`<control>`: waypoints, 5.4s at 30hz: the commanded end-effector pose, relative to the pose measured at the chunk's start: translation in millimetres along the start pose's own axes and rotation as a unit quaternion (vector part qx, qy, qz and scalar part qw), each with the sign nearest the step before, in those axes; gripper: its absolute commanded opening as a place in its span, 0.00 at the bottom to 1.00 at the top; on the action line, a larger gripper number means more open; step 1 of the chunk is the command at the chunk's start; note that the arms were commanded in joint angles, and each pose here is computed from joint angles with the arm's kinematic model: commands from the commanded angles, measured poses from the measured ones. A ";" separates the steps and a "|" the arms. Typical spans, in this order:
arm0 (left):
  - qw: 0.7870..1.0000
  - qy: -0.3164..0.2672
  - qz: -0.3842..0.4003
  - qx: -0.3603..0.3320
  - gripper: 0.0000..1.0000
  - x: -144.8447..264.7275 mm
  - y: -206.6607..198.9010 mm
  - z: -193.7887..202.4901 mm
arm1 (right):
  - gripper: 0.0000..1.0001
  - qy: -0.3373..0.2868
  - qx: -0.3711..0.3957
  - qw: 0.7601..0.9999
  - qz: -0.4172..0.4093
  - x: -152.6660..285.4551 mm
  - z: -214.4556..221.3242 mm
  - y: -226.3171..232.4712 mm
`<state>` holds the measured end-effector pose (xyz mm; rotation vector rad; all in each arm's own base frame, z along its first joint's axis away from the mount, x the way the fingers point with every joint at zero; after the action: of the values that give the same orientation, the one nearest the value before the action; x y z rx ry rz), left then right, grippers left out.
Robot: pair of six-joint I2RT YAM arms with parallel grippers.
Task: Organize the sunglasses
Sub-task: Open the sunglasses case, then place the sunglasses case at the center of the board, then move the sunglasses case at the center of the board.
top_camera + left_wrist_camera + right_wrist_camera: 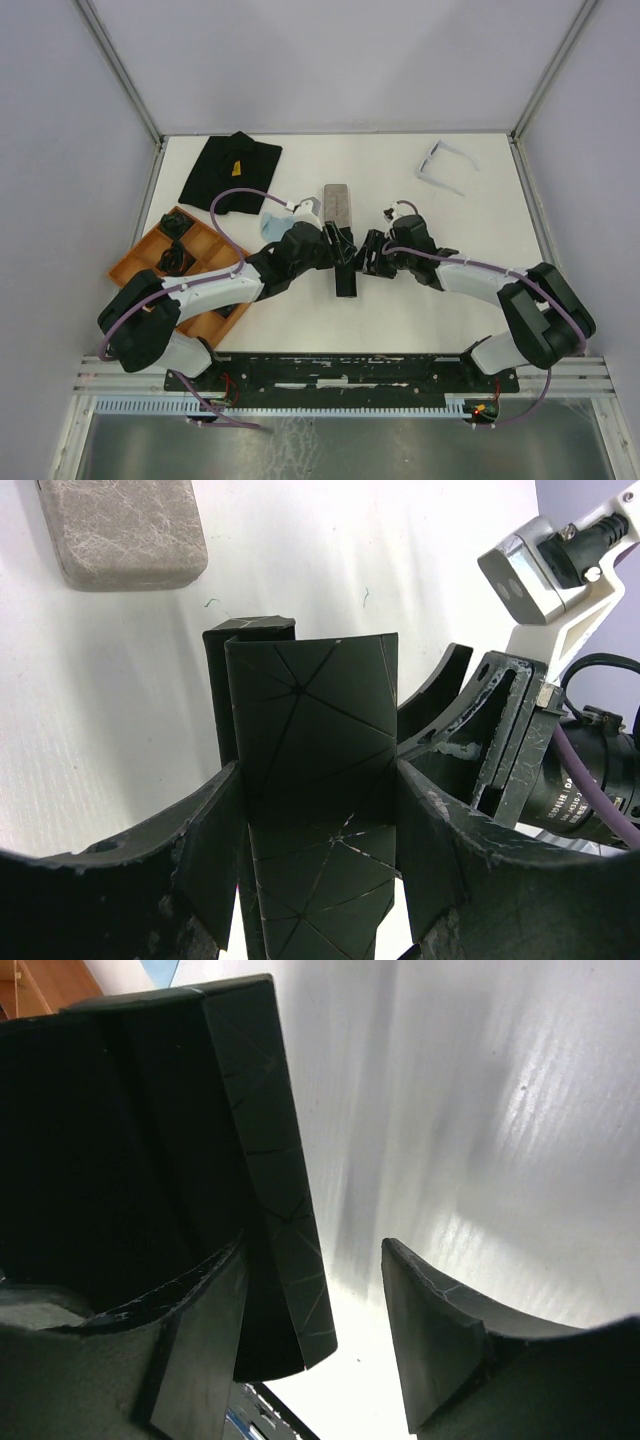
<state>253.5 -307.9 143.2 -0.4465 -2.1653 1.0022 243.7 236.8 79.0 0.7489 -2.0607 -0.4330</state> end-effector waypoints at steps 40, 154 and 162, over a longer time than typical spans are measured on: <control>0.998 -0.056 -0.026 -0.022 0.57 29.4 27.2 -20.7 | 0.00 -0.006 0.161 0.981 0.107 26.4 -50.4 -5.6; 0.981 -0.169 -0.056 -0.080 0.72 111.5 38.6 -74.2 | 0.46 -0.009 0.075 0.936 0.344 24.9 5.4 -56.3; 0.981 -0.170 -0.056 -0.078 0.72 110.7 38.6 -74.1 | 0.19 -0.027 0.079 0.938 0.337 20.2 -4.9 -52.7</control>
<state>224.5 -181.1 188.2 -0.2136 -2.5167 0.8847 238.2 172.8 50.1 0.0782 -2.1913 0.1475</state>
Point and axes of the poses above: each gripper's point midway between its finger pads, its own x axis back along the fingers, its own y axis along the line the jaws close on, z = x × y, the point moved 3 cm from there along x, back along the fingers, and after that the axes turned 15 degrees about x, right-handed, at the moved point
